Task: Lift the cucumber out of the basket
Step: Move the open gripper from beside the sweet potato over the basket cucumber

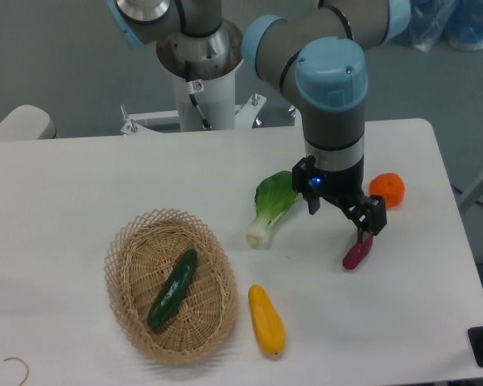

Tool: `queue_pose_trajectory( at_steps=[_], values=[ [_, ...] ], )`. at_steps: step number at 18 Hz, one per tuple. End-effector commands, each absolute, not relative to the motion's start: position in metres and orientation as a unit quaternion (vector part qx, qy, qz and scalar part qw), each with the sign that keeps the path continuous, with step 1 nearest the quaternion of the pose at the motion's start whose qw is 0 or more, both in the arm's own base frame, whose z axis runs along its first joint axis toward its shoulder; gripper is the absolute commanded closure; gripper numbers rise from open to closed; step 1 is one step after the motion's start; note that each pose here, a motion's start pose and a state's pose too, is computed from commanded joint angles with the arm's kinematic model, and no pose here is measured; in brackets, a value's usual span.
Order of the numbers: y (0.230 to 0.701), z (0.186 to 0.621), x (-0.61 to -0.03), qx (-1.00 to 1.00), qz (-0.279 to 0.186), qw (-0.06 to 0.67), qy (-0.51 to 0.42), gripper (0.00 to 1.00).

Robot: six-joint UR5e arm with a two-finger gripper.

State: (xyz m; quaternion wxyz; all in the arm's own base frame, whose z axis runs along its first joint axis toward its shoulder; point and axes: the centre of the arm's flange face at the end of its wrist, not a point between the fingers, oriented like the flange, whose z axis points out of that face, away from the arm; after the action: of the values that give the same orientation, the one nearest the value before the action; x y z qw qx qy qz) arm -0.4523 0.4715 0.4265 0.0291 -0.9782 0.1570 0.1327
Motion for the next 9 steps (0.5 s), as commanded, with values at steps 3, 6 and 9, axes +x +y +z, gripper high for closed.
queue_pose_trajectory(
  at_steps=[3, 6, 9],
  values=[
    [0.473, 0.426, -0.449, -0.978, 0.132, 0.03, 0.159, 0.0],
    [0.482, 0.423, -0.438, -0.977, 0.128, 0.029, 0.169, 0.0],
    [0.5, 0.406, -0.415, -0.983, 0.113, 0.034, 0.141, 0.0]
  ],
)
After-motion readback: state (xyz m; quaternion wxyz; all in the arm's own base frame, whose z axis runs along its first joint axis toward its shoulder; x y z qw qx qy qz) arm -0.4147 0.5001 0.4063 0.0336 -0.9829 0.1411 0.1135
